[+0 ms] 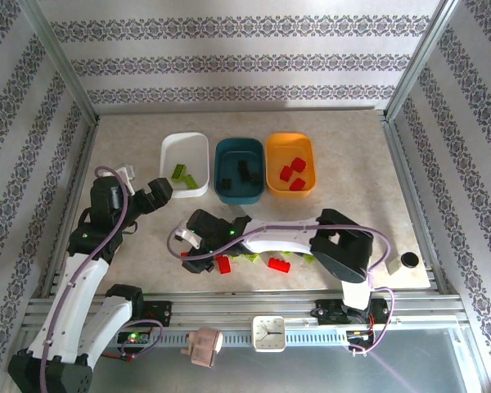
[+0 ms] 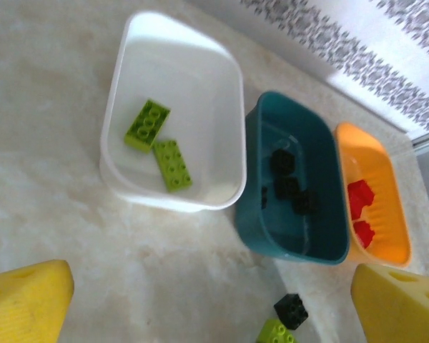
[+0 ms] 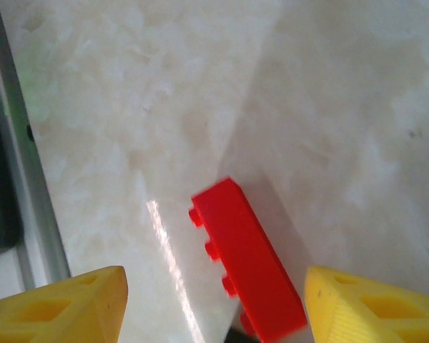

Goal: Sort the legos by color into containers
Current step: Pick up the lego from the bottom-center of the table, then place the lego in the container.

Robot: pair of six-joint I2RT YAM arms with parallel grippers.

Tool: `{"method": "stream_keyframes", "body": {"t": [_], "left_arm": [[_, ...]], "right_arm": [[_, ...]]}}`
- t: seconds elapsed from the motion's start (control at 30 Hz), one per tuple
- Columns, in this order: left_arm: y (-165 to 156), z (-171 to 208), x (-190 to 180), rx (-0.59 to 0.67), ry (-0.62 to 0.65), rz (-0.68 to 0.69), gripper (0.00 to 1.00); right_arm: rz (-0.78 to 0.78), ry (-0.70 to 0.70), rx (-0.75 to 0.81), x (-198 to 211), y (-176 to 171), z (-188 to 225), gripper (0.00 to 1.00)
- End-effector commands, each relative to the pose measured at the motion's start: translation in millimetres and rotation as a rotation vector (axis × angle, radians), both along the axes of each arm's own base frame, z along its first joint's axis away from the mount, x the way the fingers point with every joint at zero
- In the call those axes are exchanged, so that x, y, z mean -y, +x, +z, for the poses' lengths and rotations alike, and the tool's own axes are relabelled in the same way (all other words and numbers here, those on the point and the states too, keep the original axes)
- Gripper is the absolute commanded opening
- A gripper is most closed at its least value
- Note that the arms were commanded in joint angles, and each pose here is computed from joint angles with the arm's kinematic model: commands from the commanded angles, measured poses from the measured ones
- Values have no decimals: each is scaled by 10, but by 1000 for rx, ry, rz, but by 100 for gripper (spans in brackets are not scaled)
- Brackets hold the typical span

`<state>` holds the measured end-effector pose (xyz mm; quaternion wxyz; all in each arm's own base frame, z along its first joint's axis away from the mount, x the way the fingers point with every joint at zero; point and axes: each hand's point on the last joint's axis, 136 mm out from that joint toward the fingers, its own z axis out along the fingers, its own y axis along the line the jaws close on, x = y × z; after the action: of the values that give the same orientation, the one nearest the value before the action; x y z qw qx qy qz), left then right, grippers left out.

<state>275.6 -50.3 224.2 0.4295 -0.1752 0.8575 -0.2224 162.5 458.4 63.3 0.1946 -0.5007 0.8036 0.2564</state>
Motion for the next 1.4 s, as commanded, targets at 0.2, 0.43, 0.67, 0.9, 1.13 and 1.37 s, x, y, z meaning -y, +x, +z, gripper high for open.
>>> {"method": "stream_keyframes", "body": {"t": [0.2,0.43,0.67,0.9,1.13,1.37], "left_arm": [[-137,-38,-8,-24,-51,5,100],[-181,-19,-67,-11,-40,36,100],[-280,82,-154,32,-18,77,100],[-307,90,-124,50,-24,58,100],[-266,-12,-75,62,-64,49,100],[-223,-124,-10,62,-119,37,100]], "right_arm": [[94,-142,96,-54,-5,-356,56],[73,-118,153,-139,105,-376,35],[39,37,163,-306,192,-67,14],[-130,310,149,-124,542,721,1],[-587,419,190,1200,1582,1193,0],[-1172,232,77,2833,2429,686,4]]}}
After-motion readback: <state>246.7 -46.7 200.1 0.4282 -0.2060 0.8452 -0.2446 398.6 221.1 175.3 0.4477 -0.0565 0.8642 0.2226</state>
